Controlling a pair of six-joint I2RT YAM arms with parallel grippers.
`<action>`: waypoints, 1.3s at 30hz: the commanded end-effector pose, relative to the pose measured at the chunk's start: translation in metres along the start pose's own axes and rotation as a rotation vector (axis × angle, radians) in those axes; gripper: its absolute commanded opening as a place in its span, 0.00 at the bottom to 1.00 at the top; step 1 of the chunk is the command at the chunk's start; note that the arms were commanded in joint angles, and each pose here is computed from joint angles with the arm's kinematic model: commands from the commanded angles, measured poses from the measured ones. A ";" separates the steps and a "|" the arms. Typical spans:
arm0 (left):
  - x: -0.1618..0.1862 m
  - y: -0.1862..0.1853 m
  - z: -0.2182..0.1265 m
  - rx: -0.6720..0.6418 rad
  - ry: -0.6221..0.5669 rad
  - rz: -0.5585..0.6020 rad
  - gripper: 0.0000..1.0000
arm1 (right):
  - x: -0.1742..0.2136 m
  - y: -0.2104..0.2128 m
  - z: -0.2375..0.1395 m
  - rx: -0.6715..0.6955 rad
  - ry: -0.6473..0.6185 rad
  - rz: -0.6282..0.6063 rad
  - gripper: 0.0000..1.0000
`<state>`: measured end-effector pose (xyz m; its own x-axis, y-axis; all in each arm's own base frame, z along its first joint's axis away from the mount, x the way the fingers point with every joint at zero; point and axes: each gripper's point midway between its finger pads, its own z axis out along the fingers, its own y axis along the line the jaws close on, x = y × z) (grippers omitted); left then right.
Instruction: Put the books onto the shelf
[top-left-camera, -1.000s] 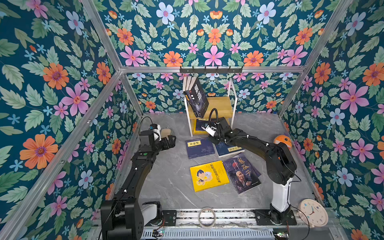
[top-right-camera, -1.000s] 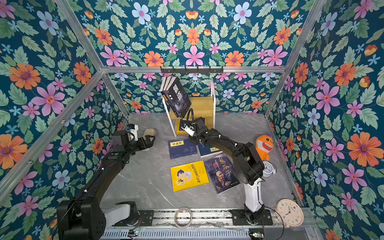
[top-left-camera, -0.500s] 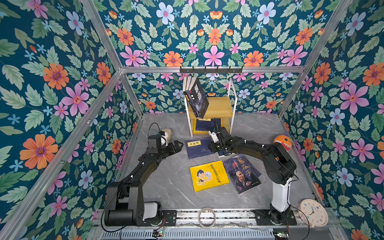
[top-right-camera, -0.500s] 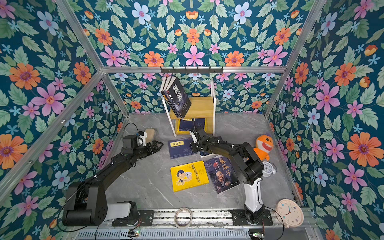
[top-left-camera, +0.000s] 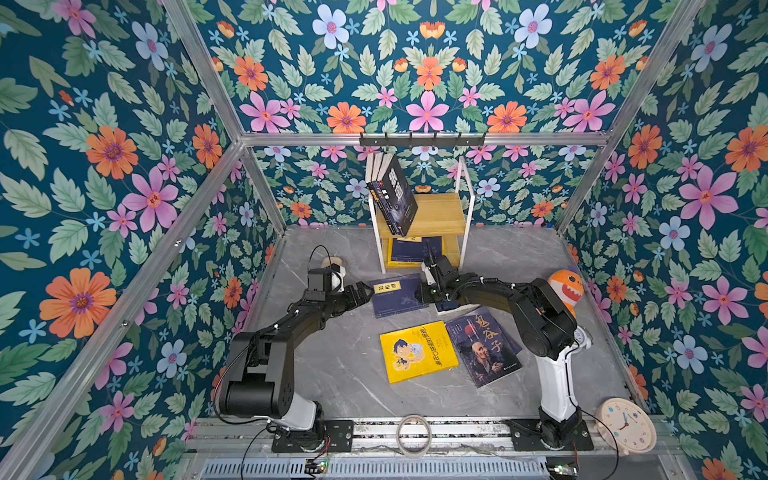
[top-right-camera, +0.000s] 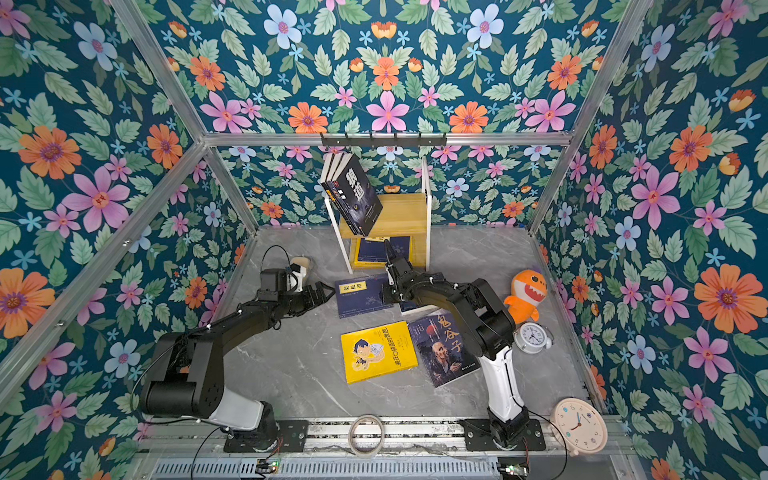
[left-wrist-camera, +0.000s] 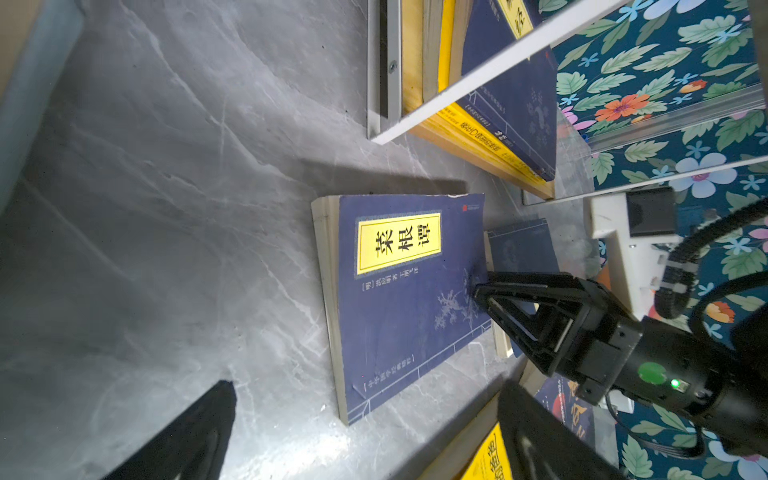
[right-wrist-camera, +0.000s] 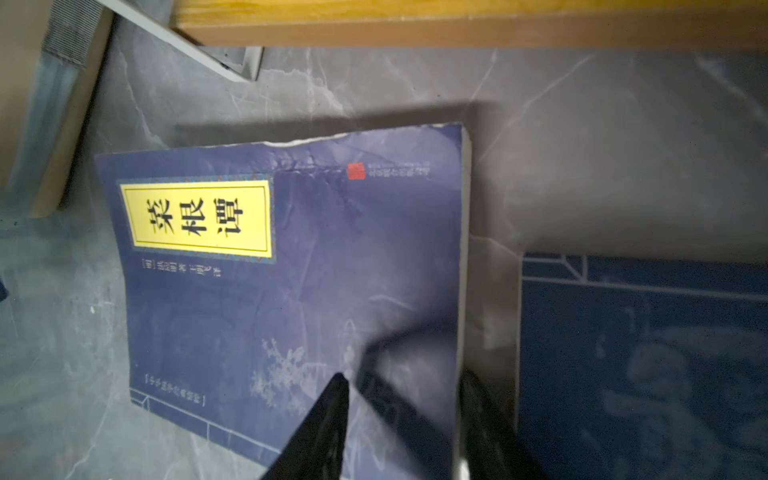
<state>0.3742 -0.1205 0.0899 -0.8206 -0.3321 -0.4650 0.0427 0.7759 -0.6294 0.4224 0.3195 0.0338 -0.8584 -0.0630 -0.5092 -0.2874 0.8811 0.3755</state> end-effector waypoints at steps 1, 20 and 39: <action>-0.001 0.006 0.007 -0.019 0.022 0.005 1.00 | 0.009 0.005 0.006 -0.018 0.033 0.028 0.45; 0.029 0.032 0.050 -0.055 0.184 -0.166 0.76 | 0.038 0.029 0.016 -0.053 0.051 -0.011 0.44; 0.011 0.004 0.018 -0.044 0.099 -0.155 0.24 | 0.041 0.031 0.005 -0.028 0.028 -0.022 0.44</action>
<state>0.3750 -0.1287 0.0627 -0.8686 -0.4076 -0.2816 -0.1387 0.7457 -0.6517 0.3974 0.3565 0.0335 -0.8246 -0.0703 -0.5613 -0.3471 0.8465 0.4038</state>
